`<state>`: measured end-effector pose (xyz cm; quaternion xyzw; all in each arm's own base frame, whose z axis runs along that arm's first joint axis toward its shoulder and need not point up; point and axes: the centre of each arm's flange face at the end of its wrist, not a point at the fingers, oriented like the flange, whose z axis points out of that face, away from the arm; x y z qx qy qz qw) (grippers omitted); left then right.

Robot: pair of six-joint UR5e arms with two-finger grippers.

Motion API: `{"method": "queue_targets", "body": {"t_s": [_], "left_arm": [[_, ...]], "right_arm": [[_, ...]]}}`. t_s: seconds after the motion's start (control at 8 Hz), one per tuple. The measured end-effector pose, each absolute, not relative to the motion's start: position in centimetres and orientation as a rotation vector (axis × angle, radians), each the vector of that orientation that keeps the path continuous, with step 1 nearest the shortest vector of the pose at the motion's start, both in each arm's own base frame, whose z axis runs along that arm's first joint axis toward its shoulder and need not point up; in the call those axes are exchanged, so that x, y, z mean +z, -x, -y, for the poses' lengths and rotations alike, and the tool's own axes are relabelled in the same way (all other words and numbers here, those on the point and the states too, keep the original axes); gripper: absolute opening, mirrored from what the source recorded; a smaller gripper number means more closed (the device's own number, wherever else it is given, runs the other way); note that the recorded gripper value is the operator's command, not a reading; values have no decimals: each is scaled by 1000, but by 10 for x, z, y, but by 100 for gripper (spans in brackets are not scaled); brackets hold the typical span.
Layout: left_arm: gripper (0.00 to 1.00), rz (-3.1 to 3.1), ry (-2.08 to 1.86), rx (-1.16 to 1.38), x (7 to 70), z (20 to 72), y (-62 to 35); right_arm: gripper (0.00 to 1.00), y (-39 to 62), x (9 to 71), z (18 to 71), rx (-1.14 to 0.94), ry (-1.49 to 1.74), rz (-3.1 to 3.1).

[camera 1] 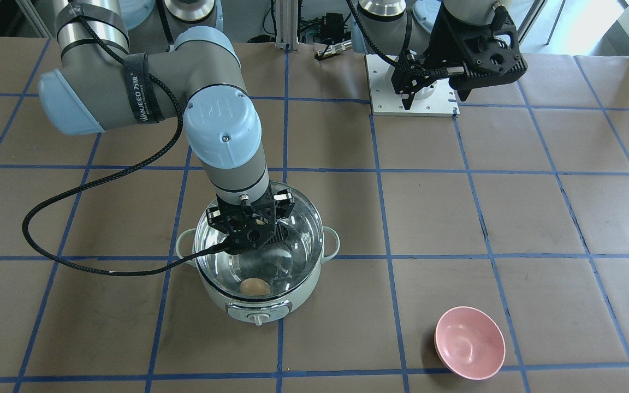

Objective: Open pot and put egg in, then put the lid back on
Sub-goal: 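Lower the lid onto the pot and settle it with the right gripper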

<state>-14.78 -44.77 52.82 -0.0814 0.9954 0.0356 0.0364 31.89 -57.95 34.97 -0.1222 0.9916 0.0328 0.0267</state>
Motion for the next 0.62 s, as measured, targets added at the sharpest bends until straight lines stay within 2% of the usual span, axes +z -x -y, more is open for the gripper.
{"method": "queue_targets", "body": {"t_s": [0.38,0.5,0.62], "left_arm": [[100,-3056,250,110,528,448,148],[100,-3056,249,110,528,448,148],[100,-3056,249,110,528,448,148]], "right_arm": [[0,-314,353,584,71,371,-3063],[21,-314,354,585,55,371,-3061],[99,-314,354,586,47,371,-3059]]}}
